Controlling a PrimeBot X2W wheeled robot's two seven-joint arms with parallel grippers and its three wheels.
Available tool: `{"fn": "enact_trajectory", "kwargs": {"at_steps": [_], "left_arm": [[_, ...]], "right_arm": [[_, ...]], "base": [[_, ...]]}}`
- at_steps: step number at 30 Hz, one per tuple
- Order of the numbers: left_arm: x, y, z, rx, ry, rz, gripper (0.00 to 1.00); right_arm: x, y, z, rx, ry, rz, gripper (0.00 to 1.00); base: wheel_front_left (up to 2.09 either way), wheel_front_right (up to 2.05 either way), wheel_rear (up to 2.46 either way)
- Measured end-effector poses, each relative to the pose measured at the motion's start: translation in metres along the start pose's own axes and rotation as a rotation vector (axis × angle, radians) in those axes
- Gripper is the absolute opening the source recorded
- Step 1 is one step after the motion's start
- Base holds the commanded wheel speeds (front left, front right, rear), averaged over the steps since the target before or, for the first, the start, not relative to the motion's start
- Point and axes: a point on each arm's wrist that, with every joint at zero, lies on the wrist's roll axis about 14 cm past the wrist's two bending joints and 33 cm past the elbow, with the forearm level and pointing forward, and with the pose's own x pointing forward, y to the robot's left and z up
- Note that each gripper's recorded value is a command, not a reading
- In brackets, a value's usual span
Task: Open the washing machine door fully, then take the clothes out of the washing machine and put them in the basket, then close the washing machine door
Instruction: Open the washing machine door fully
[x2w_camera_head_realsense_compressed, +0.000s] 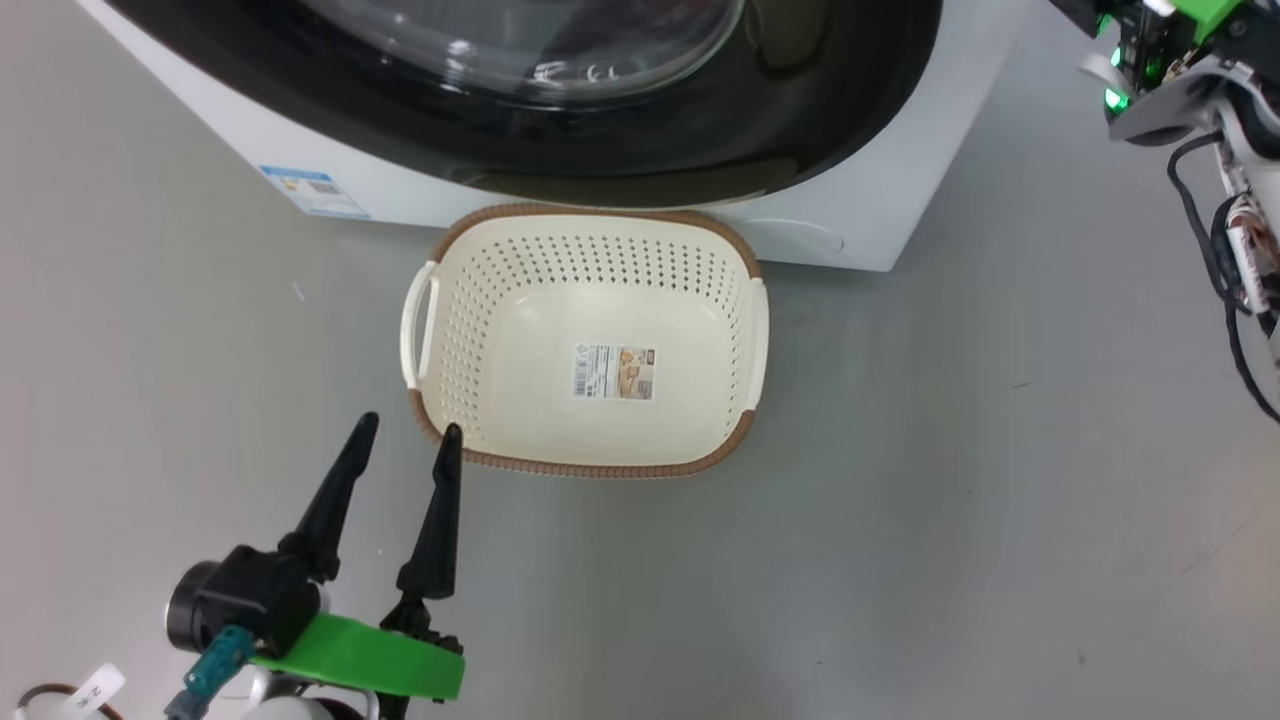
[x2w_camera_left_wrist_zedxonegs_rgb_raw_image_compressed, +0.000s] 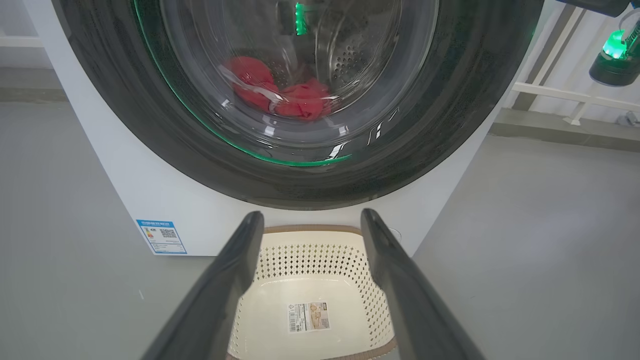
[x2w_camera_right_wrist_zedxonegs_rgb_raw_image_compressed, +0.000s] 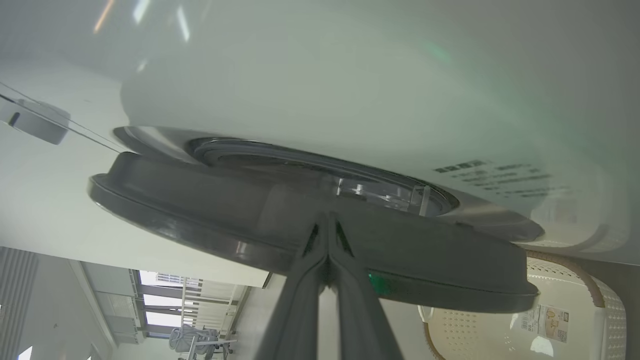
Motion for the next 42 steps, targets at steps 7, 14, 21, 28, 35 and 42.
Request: {"fn": "enact_trajectory", "kwargs": {"at_steps": [7,14,21,28,35,42], "left_arm": [[0.001,0.005,-0.007,-0.016,0.018,0.019,1.00],[0.005,0.010,-0.007,-0.020,0.019,0.029,1.00],[0.005,0.010,-0.008,-0.021,0.021,0.030,1.00],[0.004,0.008,-0.003,-0.028,0.008,0.027,1.00],[0.000,0.005,0.010,-0.029,-0.028,0.018,1.00],[-0.015,0.003,0.018,-0.026,-0.046,0.016,1.00]], "right_arm": [[0.018,-0.006,0.002,0.017,0.037,-0.002,0.00],[0.031,-0.016,-0.001,0.031,0.071,-0.010,0.00],[0.034,-0.018,-0.007,0.019,0.101,-0.015,0.00],[0.032,-0.004,-0.016,-0.030,0.146,0.008,0.00],[0.020,0.003,-0.050,-0.048,0.224,0.019,0.00],[0.006,0.011,-0.094,-0.052,0.305,0.038,0.00]], "base": [[0.00,0.00,0.00],[0.00,0.00,0.00],[0.00,0.00,0.00],[0.00,0.00,0.00],[0.00,0.00,0.00],[0.00,0.00,0.00]]}}
